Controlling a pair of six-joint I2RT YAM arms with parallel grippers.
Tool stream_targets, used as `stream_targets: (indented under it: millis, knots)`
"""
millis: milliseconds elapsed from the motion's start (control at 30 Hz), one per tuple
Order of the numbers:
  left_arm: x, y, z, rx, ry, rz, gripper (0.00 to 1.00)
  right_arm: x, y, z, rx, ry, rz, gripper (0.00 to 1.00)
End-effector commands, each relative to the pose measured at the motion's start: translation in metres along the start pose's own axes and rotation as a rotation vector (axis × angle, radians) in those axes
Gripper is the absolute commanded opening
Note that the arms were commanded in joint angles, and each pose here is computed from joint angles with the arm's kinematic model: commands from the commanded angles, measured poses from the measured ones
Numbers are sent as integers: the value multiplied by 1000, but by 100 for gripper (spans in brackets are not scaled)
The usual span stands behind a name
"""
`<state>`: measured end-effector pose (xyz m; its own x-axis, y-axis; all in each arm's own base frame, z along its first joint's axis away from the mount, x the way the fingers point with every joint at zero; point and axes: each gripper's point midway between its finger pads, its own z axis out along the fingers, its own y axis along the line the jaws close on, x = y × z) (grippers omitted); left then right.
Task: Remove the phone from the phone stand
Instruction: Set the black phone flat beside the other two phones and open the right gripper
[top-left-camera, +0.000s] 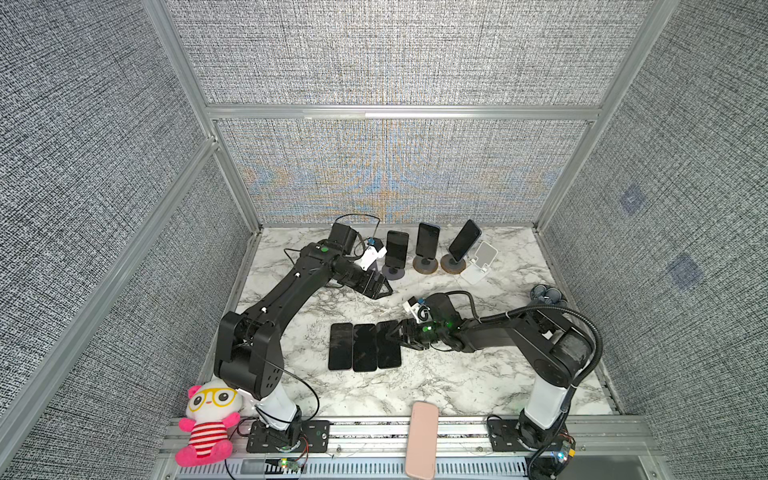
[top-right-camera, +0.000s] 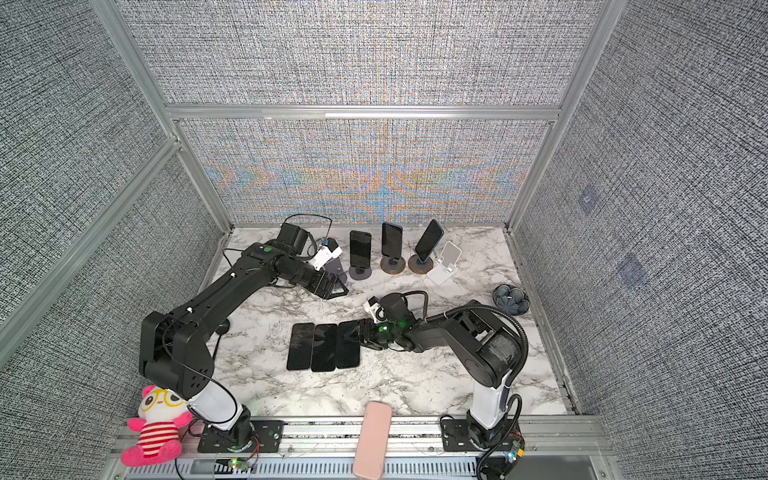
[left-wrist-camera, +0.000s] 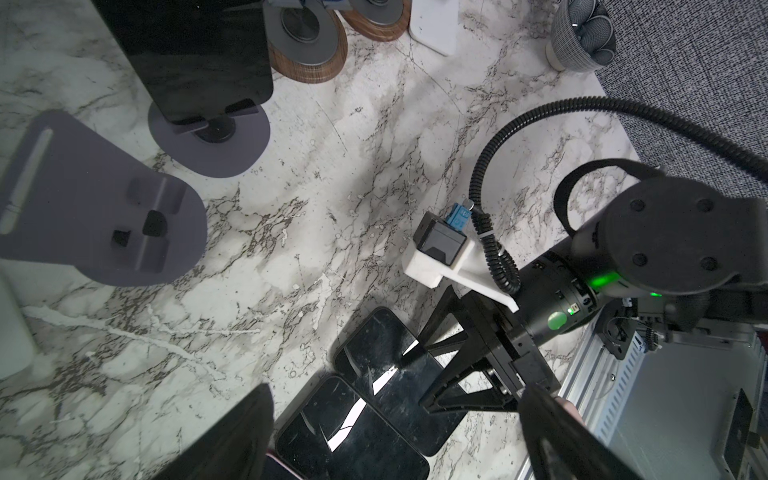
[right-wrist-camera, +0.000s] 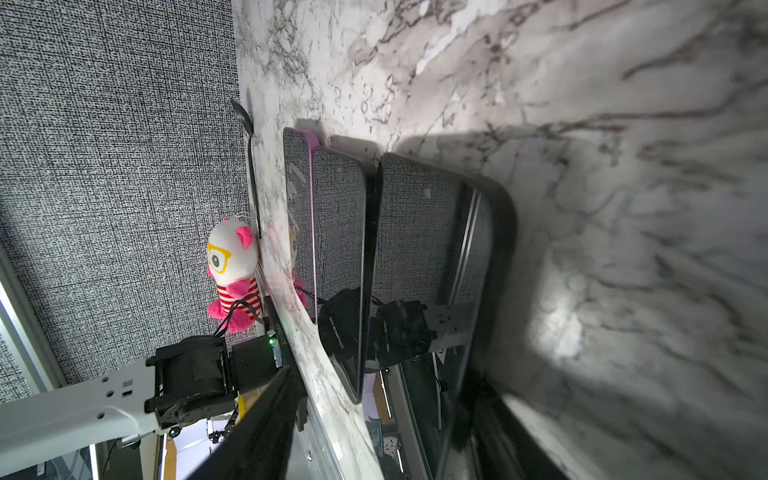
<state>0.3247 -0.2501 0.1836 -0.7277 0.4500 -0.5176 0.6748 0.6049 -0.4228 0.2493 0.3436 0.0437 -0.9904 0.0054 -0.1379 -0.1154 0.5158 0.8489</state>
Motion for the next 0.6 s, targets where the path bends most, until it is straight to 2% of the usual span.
stream_targets:
  millis: [0,100,233,567]
  knots:
    - [-2,-3,-1,12,-5,14,93,6,-21,-1,90,5,32,66]
    - [-2,-2,-1,12,-5,13,93,5,-22,-3,110,2,27,73]
    - [-3,-3,-2,10,-7,18,93,5,-24,-8,144,-3,13,78]
    - [-2,-3,-2,11,-5,20,93,4,-24,-14,175,-12,-15,80]
